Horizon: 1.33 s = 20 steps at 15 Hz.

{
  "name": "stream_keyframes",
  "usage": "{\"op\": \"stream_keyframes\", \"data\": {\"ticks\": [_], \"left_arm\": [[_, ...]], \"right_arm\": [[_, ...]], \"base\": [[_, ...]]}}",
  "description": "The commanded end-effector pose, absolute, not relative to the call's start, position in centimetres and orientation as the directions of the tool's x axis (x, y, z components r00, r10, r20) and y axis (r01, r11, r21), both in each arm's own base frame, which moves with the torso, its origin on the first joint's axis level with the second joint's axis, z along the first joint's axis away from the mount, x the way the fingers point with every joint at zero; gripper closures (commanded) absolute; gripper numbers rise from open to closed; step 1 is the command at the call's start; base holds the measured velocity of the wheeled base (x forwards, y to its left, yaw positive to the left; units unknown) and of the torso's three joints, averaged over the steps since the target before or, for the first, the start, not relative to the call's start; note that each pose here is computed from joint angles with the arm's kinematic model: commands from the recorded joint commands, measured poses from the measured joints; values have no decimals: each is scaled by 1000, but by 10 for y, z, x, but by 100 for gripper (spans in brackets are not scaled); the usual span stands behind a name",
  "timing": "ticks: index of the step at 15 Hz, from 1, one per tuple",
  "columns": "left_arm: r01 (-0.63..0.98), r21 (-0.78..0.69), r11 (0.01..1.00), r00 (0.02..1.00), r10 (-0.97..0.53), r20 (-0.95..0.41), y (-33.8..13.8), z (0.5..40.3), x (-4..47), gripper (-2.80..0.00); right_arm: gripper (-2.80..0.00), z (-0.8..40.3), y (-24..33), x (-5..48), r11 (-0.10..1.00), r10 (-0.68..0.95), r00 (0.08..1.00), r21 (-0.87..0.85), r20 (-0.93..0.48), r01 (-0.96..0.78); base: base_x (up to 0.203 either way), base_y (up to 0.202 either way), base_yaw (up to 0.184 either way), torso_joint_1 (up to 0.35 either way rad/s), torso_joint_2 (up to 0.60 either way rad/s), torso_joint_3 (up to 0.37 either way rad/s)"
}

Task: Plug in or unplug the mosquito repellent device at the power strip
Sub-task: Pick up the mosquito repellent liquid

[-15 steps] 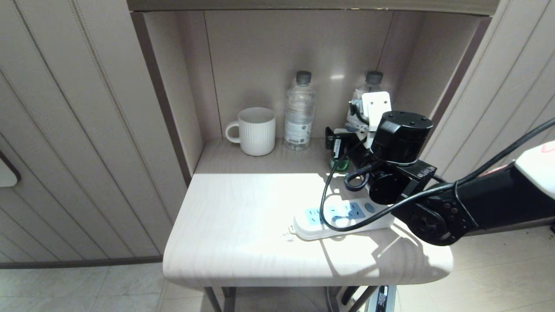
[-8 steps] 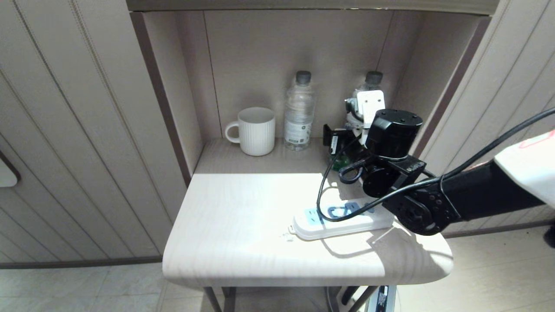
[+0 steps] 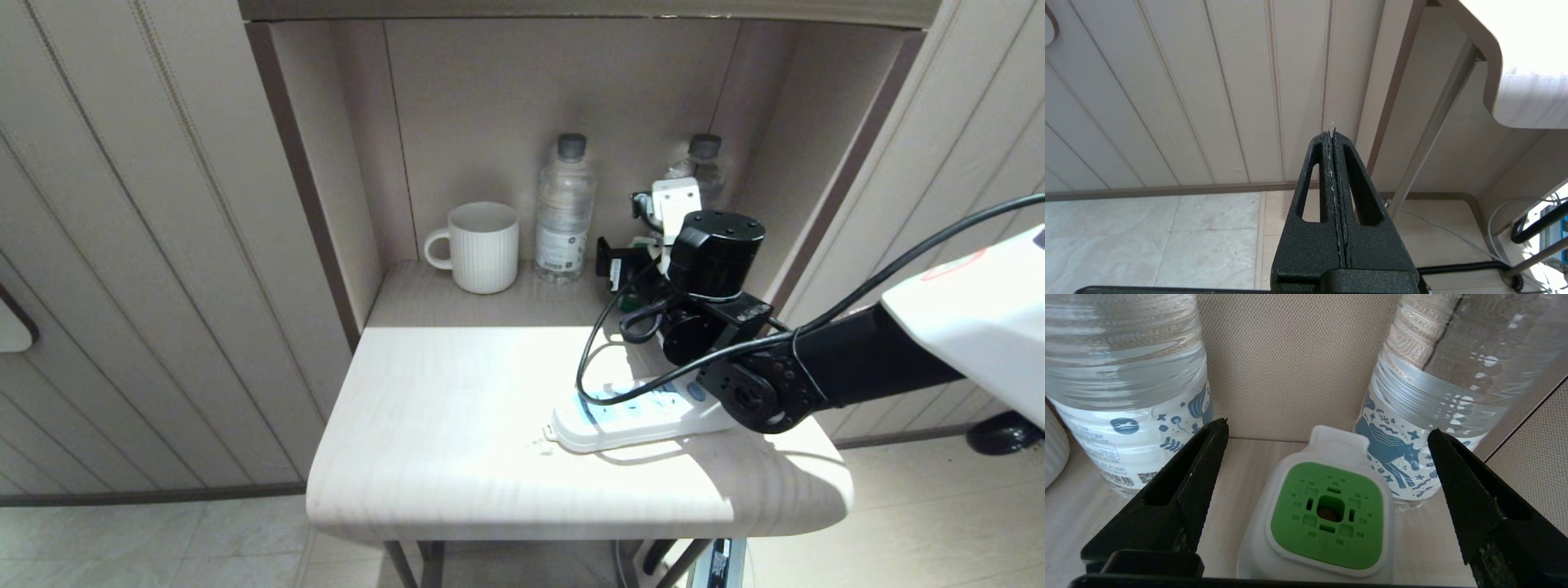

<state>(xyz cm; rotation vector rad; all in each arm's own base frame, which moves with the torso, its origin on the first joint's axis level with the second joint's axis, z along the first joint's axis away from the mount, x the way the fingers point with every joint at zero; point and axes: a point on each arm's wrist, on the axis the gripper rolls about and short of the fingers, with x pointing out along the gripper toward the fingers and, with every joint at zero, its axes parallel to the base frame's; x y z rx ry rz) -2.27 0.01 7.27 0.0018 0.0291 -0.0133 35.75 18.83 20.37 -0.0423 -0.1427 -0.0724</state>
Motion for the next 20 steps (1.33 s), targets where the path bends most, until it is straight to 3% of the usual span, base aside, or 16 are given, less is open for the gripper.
{"op": "stream_keyframes", "data": {"ticks": [1, 20], "left_arm": [[14, 1, 1000, 999, -14, -31, 0, 73, -23, 0], [14, 1, 1000, 999, -14, -31, 0, 73, -23, 0]], "right_arm": [[-280, 205, 187, 359, 996, -76, 986, -34, 150, 82], [-280, 209, 182, 347, 997, -51, 987, -49, 151, 59]], "base": [[0, 0, 0, 0, 0, 0], [0, 0, 0, 0, 0, 0]]}}
